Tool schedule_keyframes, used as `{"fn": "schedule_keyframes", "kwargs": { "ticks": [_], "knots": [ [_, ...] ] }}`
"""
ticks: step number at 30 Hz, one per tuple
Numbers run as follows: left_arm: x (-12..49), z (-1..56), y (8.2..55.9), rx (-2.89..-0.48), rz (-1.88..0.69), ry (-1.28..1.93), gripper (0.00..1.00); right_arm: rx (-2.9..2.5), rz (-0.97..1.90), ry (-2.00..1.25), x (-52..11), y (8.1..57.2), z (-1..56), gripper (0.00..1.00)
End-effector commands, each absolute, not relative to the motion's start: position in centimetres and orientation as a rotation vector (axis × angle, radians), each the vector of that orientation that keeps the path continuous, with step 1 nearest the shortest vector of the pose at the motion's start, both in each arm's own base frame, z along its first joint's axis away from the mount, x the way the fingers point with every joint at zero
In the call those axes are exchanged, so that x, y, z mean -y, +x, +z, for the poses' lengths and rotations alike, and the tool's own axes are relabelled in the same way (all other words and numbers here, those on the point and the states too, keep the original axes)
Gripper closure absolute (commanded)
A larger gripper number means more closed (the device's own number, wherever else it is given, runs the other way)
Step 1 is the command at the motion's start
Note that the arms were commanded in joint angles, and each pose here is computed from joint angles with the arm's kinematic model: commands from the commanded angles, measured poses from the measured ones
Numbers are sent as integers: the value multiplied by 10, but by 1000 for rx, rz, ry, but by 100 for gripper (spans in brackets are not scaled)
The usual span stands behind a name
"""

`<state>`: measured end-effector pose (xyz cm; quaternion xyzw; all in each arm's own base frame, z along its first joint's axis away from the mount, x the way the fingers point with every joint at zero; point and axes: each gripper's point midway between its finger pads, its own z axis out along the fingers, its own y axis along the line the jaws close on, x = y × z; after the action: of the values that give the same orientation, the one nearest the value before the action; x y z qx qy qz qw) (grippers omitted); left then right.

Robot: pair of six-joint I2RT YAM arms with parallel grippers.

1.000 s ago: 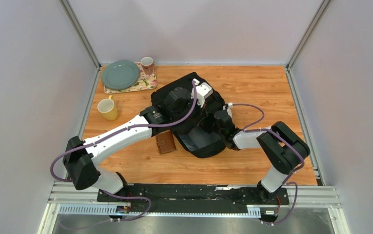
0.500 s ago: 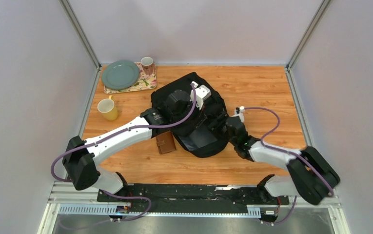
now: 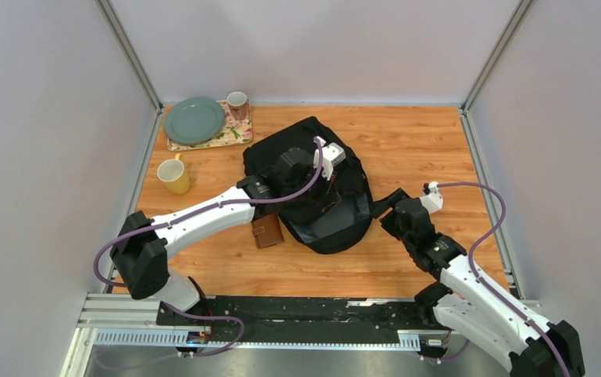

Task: Pack the student bag
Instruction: Place the book in the student bag, then adjust the student bag at the center of the board.

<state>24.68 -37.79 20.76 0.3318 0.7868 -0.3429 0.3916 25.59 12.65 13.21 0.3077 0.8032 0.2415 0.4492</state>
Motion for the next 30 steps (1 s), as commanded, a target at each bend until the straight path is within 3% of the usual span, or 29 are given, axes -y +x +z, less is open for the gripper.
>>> {"fn": "schedule_keyframes", "kwargs": {
  "ticks": [1, 6, 14, 22, 28, 30],
  "knots": [
    [389, 211, 245, -1978, -953, 825, 100, -2103, 515, 742, -118, 250, 111, 32],
    [390, 209, 244, -1984, -959, 828, 100, -2155, 658, 718, -141, 261, 106, 33],
    [392, 199, 243, -2004, -963, 842, 100, -2275, 646, 695, -156, 272, 88, 37],
    [398, 194, 247, -2014, -965, 853, 100, -2306, 639, 679, -151, 257, 86, 63],
    [408, 190, 253, -2018, -972, 860, 100, -2320, 683, 631, -152, 243, 91, 97],
    [414, 192, 253, -2010, -1000, 870, 100, -2329, 677, 610, -150, 238, 91, 100]
  ]
}}
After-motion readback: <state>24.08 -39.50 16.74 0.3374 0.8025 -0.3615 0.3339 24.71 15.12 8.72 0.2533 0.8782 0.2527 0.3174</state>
